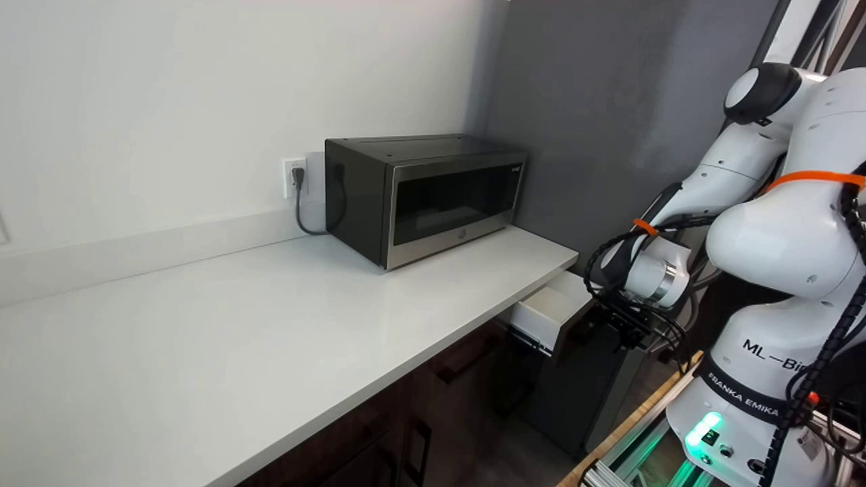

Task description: Open the rightmost drawer completely

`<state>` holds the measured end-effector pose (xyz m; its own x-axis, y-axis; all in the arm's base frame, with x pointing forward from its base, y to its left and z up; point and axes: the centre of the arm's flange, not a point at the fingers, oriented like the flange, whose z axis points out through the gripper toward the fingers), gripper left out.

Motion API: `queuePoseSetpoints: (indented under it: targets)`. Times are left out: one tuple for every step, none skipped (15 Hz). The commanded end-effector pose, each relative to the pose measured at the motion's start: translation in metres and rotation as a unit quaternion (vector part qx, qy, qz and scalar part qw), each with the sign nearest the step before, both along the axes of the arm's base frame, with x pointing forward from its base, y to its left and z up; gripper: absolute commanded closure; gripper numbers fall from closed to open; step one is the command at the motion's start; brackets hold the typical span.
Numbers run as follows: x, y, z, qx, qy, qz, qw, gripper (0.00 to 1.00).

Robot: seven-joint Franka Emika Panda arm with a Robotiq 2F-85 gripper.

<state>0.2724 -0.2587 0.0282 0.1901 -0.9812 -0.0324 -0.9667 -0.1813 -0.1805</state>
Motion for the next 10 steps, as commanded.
queuePoseSetpoints:
  targets:
    - [-0.028, -0.029, -0.018, 0.001, 0.052, -0.051, 0.9974, 0.04]
    - [-0.028, -0.030, -0.017, 0.001, 0.047, -0.050, 0.9976, 0.04]
    - [-0.027, -0.030, -0.016, 0.002, 0.040, -0.049, 0.9980, 0.01]
    - [-0.026, -0.031, -0.016, 0.002, 0.037, -0.048, 0.9982, 0.00]
    - [-0.024, -0.031, -0.015, 0.004, 0.029, -0.044, 0.9986, 0.00]
    - [-0.022, -0.030, -0.014, 0.006, 0.024, -0.041, 0.9988, 0.00]
    - [-0.021, -0.030, -0.011, 0.009, 0.020, -0.040, 0.9990, 0.00]
    - [-0.019, -0.030, -0.006, 0.010, 0.015, -0.039, 0.9991, 0.00]
    - [-0.019, -0.030, -0.003, 0.011, 0.012, -0.039, 0.9991, 0.00]
    - [-0.019, -0.032, 0.003, 0.012, 0.007, -0.039, 0.9991, 0.00]
